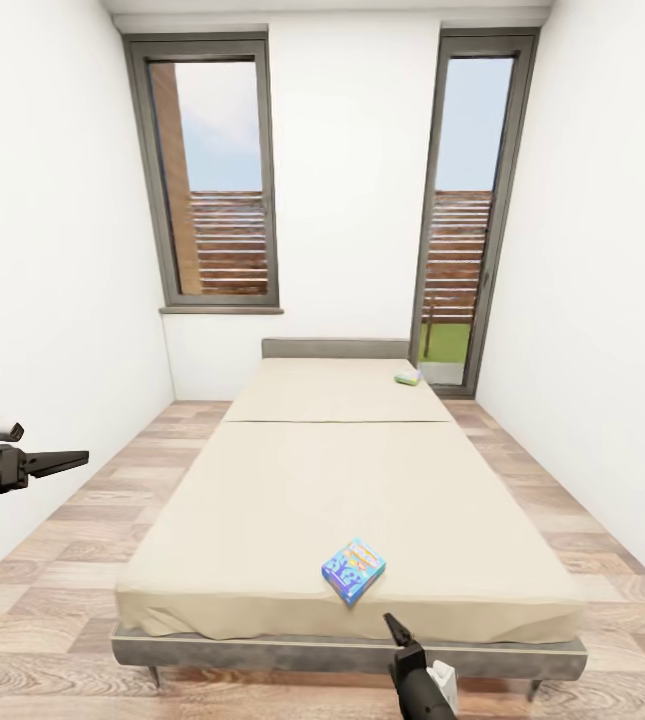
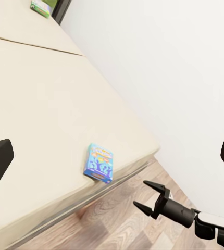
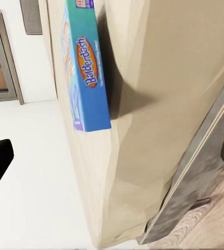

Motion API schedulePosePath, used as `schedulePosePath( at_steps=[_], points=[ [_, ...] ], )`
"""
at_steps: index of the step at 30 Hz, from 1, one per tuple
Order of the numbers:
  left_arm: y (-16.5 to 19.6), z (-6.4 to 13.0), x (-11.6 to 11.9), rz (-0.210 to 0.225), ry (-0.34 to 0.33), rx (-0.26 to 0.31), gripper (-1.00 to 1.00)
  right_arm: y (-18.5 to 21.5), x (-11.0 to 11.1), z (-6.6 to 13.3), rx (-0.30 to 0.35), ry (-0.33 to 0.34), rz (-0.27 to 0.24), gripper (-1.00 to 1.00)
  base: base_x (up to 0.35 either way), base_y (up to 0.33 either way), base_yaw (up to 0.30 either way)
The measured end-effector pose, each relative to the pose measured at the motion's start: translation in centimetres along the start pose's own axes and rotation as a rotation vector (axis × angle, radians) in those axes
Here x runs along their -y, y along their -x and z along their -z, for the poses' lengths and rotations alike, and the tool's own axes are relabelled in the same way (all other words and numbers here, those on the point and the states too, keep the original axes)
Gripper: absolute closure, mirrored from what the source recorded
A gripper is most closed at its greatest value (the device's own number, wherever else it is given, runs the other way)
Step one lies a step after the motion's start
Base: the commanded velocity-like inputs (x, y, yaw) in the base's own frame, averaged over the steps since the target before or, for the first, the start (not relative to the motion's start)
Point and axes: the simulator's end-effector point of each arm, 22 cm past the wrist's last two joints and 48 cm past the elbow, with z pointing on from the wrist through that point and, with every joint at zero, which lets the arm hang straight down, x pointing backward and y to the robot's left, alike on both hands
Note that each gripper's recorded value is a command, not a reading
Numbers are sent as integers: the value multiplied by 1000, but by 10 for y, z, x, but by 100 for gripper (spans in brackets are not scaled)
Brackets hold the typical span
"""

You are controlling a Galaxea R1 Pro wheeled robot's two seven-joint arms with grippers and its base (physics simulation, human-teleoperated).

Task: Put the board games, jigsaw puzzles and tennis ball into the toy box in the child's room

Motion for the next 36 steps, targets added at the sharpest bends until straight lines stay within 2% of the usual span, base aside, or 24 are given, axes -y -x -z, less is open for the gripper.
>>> schedulePosePath(
  at_steps=[20, 36],
  points=[
    [0, 0, 0, -2, 0, 0, -100, -7, -1, -1, -17, 1, 10, -100, 33, 114, 0],
    [0, 0, 0, -4, 0, 1, -100, -4, 2, 1, -13, -6, 14, -100, 63, 31, 0]
  ],
)
